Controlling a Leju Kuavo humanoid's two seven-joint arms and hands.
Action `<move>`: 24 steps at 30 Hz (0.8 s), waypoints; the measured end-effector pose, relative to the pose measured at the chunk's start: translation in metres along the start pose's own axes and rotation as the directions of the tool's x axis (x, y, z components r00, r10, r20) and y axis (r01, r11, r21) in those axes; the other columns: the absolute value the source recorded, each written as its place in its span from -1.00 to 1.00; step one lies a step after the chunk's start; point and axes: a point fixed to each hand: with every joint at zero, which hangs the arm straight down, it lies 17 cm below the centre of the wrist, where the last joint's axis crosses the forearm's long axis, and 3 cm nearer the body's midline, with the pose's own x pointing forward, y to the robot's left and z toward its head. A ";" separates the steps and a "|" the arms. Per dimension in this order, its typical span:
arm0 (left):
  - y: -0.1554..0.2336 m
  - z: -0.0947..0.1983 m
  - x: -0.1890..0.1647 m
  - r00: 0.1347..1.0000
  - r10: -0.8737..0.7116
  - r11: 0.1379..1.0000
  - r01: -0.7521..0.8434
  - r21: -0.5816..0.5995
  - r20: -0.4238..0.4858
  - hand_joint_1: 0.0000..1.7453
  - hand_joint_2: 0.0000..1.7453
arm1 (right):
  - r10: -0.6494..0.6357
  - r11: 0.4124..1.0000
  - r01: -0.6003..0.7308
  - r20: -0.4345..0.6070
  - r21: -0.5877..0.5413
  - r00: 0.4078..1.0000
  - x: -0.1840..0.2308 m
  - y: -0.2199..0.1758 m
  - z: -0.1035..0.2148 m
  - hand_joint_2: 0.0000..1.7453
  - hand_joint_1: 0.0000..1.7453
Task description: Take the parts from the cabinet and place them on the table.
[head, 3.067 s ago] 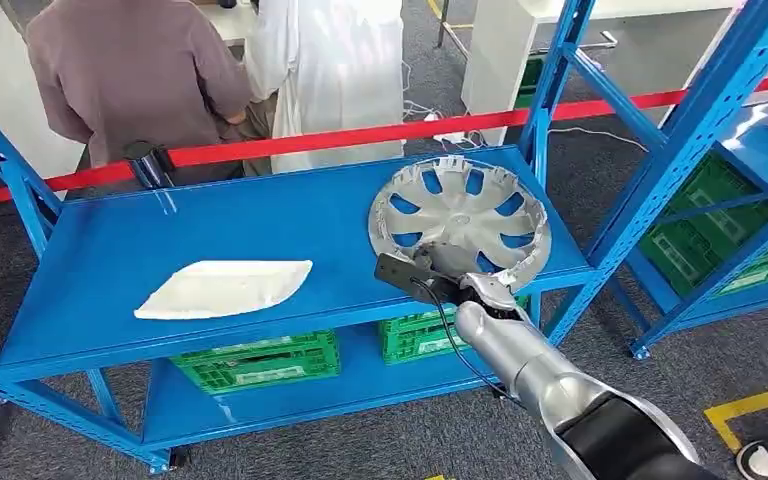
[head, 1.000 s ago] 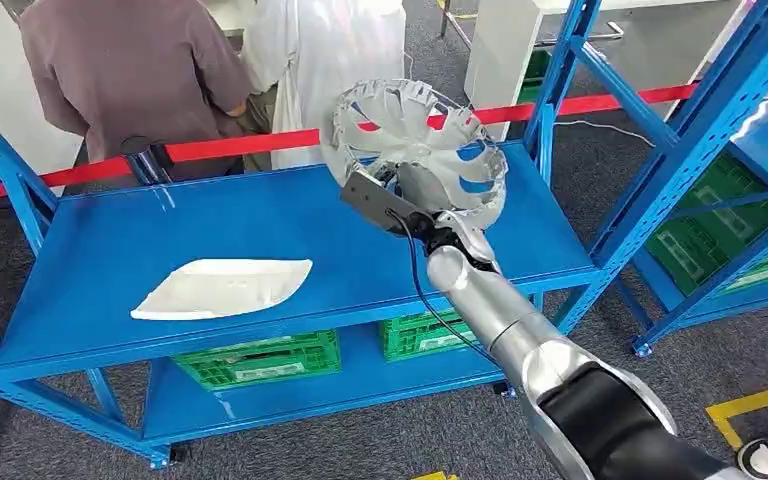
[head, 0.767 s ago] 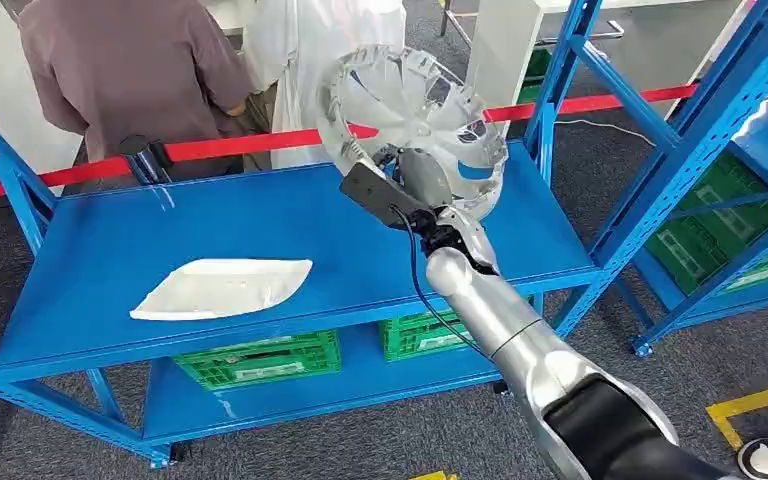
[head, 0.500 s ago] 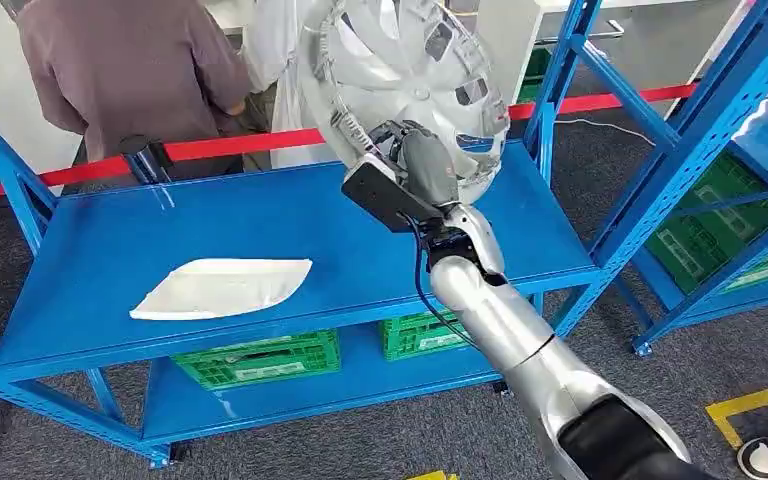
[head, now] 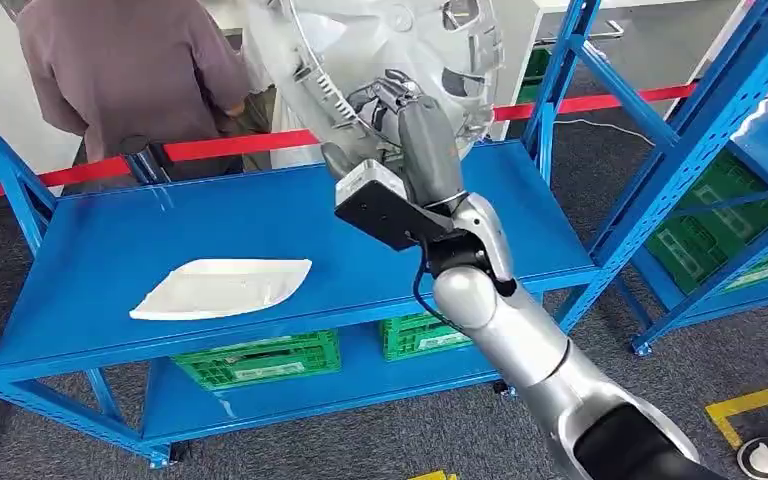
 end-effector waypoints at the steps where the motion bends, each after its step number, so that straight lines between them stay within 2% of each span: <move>1: 0.000 0.000 0.000 1.000 0.002 1.000 -0.002 -0.001 0.003 -1.00 1.00 | -0.001 1.000 0.001 0.009 0.001 1.000 0.004 0.000 -0.001 1.00 1.00; 13: -0.006 0.001 0.003 0.994 0.110 0.993 -0.110 -0.038 0.015 -1.00 1.00 | -0.024 1.000 0.023 0.031 0.018 0.999 0.018 0.008 0.001 1.00 1.00; 24: -0.007 0.001 0.000 0.994 0.106 0.993 -0.106 -0.042 -0.003 -1.00 1.00 | -0.017 1.000 0.016 0.042 0.021 0.999 0.020 0.011 0.009 1.00 1.00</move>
